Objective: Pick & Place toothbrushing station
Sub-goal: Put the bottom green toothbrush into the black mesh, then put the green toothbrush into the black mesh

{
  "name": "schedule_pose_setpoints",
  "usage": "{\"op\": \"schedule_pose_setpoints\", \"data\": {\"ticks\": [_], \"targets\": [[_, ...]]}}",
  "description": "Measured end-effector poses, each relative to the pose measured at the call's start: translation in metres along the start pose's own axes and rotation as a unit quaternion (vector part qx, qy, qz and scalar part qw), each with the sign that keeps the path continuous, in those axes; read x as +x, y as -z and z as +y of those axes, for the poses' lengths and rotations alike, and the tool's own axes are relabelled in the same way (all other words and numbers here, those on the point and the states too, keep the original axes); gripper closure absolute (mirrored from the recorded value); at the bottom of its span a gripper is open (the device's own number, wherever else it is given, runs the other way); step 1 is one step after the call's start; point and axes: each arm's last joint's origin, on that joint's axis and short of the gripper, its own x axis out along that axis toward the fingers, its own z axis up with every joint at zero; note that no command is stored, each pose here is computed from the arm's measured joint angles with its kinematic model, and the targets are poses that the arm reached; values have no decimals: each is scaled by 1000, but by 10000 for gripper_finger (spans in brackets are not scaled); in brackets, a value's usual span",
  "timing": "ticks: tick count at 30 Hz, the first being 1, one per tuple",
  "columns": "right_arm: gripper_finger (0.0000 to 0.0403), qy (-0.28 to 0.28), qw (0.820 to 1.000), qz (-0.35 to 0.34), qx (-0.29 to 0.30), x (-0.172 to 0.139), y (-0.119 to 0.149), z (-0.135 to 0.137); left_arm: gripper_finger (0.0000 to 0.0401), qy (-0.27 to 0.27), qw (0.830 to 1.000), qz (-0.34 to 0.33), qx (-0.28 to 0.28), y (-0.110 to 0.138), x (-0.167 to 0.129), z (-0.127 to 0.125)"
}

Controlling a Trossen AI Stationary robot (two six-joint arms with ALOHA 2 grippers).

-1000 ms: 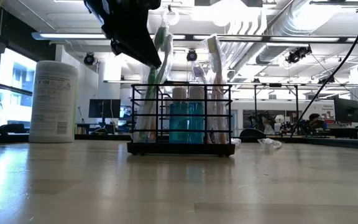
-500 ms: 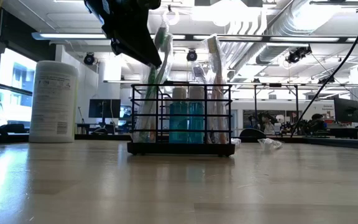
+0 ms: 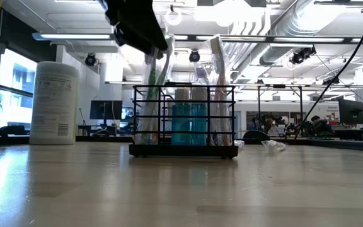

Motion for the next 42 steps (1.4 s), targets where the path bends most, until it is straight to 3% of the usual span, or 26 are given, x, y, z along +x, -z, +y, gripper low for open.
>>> {"op": "schedule_pose_setpoints", "data": {"ticks": [12,28,33,37,42], "targets": [[89,27,999,17,-41,-16,4,5,219,-5,1000,15,7,-17,-18,-1],[89,7,997,31,-75,-24,19,9,219,24,999,5,30,-38,-49,-15],[89,-81,995,48,-30,-24,27,1,219,9,999,-14,38,-50,-61,-14],[89,-199,971,126,36,-22,39,-16,219,4,999,-7,41,-56,-71,-12],[89,-212,942,254,63,-12,61,-43,219,-58,994,52,80,-52,-90,1]]}}
